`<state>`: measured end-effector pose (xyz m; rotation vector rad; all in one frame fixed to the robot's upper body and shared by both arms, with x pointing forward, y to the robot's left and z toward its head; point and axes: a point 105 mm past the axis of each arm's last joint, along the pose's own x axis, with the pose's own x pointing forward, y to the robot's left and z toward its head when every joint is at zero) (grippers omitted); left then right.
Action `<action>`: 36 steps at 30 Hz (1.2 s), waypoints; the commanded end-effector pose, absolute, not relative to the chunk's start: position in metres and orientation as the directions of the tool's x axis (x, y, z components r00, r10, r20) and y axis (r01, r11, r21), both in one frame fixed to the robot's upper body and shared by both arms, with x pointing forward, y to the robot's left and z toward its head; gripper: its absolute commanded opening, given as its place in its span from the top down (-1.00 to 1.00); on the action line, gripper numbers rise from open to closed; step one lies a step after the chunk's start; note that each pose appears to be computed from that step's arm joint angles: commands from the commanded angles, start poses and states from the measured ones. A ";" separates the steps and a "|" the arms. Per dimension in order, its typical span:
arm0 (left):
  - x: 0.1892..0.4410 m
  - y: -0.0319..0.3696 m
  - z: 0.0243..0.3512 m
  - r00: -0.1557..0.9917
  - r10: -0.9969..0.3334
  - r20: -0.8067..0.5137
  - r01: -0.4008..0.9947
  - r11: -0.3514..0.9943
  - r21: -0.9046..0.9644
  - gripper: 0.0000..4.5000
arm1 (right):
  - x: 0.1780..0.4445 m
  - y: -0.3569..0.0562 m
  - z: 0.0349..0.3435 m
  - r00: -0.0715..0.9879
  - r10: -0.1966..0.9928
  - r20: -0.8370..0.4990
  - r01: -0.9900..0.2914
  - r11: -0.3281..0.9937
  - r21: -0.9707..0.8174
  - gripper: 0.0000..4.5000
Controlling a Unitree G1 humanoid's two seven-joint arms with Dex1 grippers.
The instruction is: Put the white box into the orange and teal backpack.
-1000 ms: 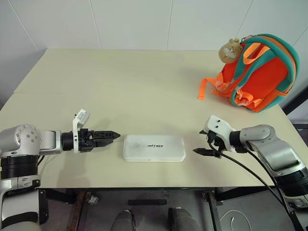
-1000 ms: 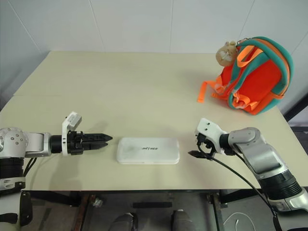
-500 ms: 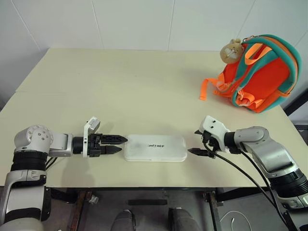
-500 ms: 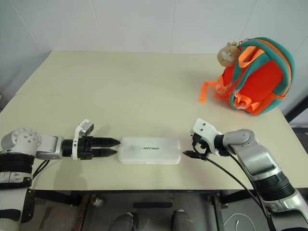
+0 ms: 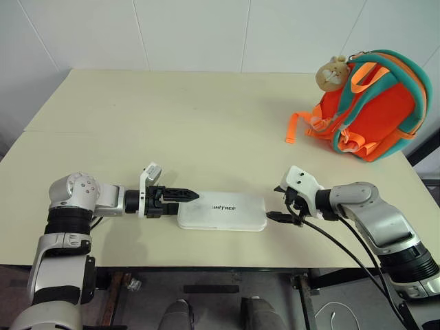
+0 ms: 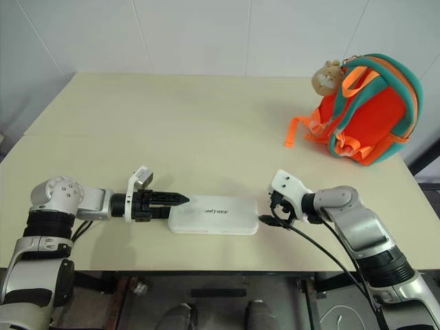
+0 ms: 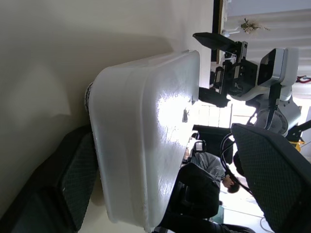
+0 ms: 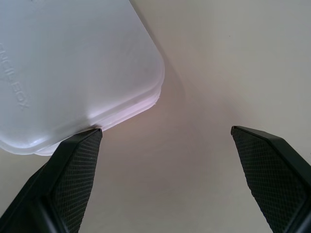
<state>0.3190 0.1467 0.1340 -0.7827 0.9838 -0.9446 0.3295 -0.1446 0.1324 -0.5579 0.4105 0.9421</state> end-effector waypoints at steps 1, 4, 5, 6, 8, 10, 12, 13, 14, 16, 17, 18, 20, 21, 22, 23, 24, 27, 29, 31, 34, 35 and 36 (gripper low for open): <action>0.316 0.141 0.129 0.234 -0.908 -0.349 0.320 0.410 -0.854 -0.73 | 0.329 -0.137 0.144 0.538 0.662 -0.523 -0.843 0.445 -0.303 -1.00; 0.313 0.137 0.128 0.219 -0.912 -0.346 0.352 0.405 -0.844 -0.63 | 0.328 -0.135 0.143 0.534 0.666 -0.522 -0.845 0.442 -0.301 -1.00; 0.313 0.137 0.128 0.224 -0.911 -0.346 0.355 0.407 -0.842 -0.56 | 0.329 -0.134 0.143 0.533 0.666 -0.521 -0.845 0.441 -0.301 -1.00; 0.314 0.136 0.129 0.229 -0.914 -0.335 0.363 0.399 -0.842 -0.48 | 0.329 -0.134 0.144 0.534 0.667 -0.520 -0.845 0.442 -0.302 -1.00; 0.313 0.135 0.135 0.232 -0.923 -0.305 0.391 0.376 -0.840 -0.23 | 0.330 -0.135 0.144 0.537 0.666 -0.518 -0.843 0.443 -0.304 -1.00; 0.312 0.135 0.139 0.231 -0.930 -0.287 0.415 0.360 -0.835 0.03 | 0.331 -0.136 0.145 0.539 0.663 -0.519 -0.842 0.445 -0.306 -1.00; 0.310 0.134 0.142 0.228 -0.934 -0.275 0.451 0.352 -0.820 0.23 | 0.332 -0.139 0.145 0.545 0.657 -0.520 -0.838 0.449 -0.311 -1.00; 0.310 0.134 0.146 0.232 -0.937 -0.263 0.473 0.345 -0.811 0.33 | 0.332 -0.140 0.146 0.550 0.654 -0.520 -0.835 0.451 -0.315 -1.00; 0.310 0.134 0.148 0.240 -0.937 -0.253 0.488 0.342 -0.804 0.41 | 0.333 -0.141 0.147 0.554 0.651 -0.518 -0.832 0.455 -0.318 -1.00; 0.312 0.135 0.152 0.252 -0.938 -0.239 0.503 0.338 -0.795 0.42 | 0.334 -0.142 0.148 0.560 0.649 -0.515 -0.828 0.461 -0.320 -1.00; 0.312 0.136 0.155 0.255 -0.939 -0.230 0.514 0.333 -0.790 0.42 | 0.335 -0.143 0.149 0.565 0.648 -0.511 -0.825 0.466 -0.321 -1.00; 0.312 0.137 0.157 0.262 -0.939 -0.224 0.532 0.333 -0.779 0.42 | 0.337 -0.145 0.151 0.578 0.644 -0.502 -0.816 0.478 -0.326 -1.00; 0.311 0.138 0.159 0.267 -0.937 -0.228 0.560 0.343 -0.755 0.42 | 0.341 -0.150 0.155 0.605 0.633 -0.483 -0.796 0.504 -0.336 -1.00; 0.311 0.139 0.158 0.266 -0.935 -0.234 0.569 0.349 -0.744 0.42 | 0.343 -0.151 0.157 0.616 0.628 -0.475 -0.787 0.515 -0.340 -1.00; 0.309 0.140 0.156 0.263 -0.930 -0.258 0.579 0.366 -0.729 0.42 | 0.346 -0.154 0.160 0.635 0.618 -0.463 -0.772 0.533 -0.347 -1.00; 0.307 0.141 0.154 0.260 -0.926 -0.275 0.585 0.378 -0.718 0.42 | 0.348 -0.156 0.161 0.647 0.612 -0.455 -0.762 0.544 -0.352 -1.00; 0.307 0.142 0.152 0.260 -0.919 -0.296 0.588 0.394 -0.707 0.42 | 0.351 -0.160 0.163 0.665 0.598 -0.449 -0.746 0.560 -0.360 -1.00; 0.308 0.149 0.149 0.272 -0.901 -0.338 0.593 0.434 -0.678 0.42 | 0.362 -0.174 0.169 0.726 0.541 -0.425 -0.686 0.610 -0.396 -1.00; 0.308 0.153 0.146 0.278 -0.886 -0.371 0.597 0.462 -0.655 0.42 | 0.370 -0.183 0.173 0.770 0.499 -0.398 -0.636 0.656 -0.407 -1.00; 0.308 0.155 0.145 0.277 -0.881 -0.385 0.600 0.471 -0.647 0.42 | 0.377 -0.190 0.176 0.807 0.456 -0.377 -0.586 0.698 -0.411 -1.00; 0.308 0.157 0.144 0.279 -0.876 -0.394 0.604 0.479 -0.637 0.42 | 0.385 -0.199 0.179 0.850 0.396 -0.348 -0.518 0.751 -0.410 -1.00; 0.307 0.157 0.143 0.277 -0.873 -0.401 0.606 0.482 -0.632 0.42 | 0.391 -0.207 0.182 0.880 0.347 -0.323 -0.460 0.793 -0.399 -1.00; 0.306 0.157 0.143 0.275 -0.872 -0.405 0.607 0.484 -0.630 0.42 | 0.398 -0.216 0.185 0.910 0.283 -0.303 -0.388 0.839 -0.382 -1.00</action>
